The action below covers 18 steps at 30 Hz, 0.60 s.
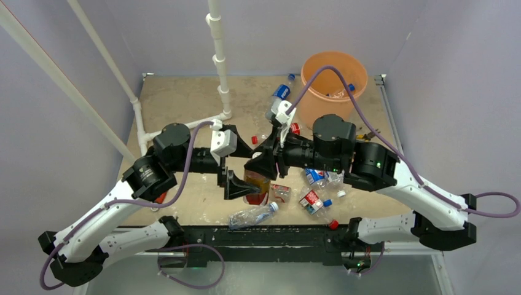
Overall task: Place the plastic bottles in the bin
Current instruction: Place the plastic bottle in the trash bin.
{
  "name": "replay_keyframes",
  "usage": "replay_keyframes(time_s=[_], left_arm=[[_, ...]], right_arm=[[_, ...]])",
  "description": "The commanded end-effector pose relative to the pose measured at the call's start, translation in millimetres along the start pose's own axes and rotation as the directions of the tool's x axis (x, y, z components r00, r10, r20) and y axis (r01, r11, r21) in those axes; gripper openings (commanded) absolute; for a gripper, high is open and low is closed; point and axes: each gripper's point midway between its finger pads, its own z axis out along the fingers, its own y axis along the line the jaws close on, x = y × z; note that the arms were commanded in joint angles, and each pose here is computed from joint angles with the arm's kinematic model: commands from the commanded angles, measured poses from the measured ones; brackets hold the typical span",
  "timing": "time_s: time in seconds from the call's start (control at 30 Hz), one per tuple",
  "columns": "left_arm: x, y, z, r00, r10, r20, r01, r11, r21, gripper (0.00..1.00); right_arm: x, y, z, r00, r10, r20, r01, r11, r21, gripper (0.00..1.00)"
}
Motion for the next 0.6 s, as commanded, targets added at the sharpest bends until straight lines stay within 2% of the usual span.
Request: replay_keyframes(time_s=[0.0, 0.13, 0.4, 0.47, 0.57], left_arm=[[3, -23, -7, 0.999, 0.038, 0.036, -0.041, 0.994, 0.103, 0.99], [12, -29, -6, 0.998, 0.008, 0.062, -0.016, 0.991, 0.135, 0.89], [10, -35, 3, 0.992, -0.065, 0.112, 0.040, 0.977, 0.207, 0.60], [3, -34, 3, 0.987, -0.059, 0.148, 0.028, 0.979, 0.203, 0.59], [-3, -29, 2, 0.981, -0.064, 0.183, 0.034, 0.987, 0.160, 0.78]], right_arm=[[-51, 17, -29, 0.978, -0.057, 0.201, 0.070, 0.996, -0.061, 0.00], [-61, 17, -36, 0.955, -0.068, 0.289, 0.089, 0.994, -0.061, 0.00], [-58, 23, -28, 0.957, -0.071, 0.283, 0.103, 0.990, -0.100, 0.00], [-55, 25, -26, 0.959, -0.064, 0.276, 0.097, 0.989, -0.110, 0.00], [-52, 28, -22, 0.963, -0.044, 0.265, 0.083, 0.987, -0.134, 0.00]])
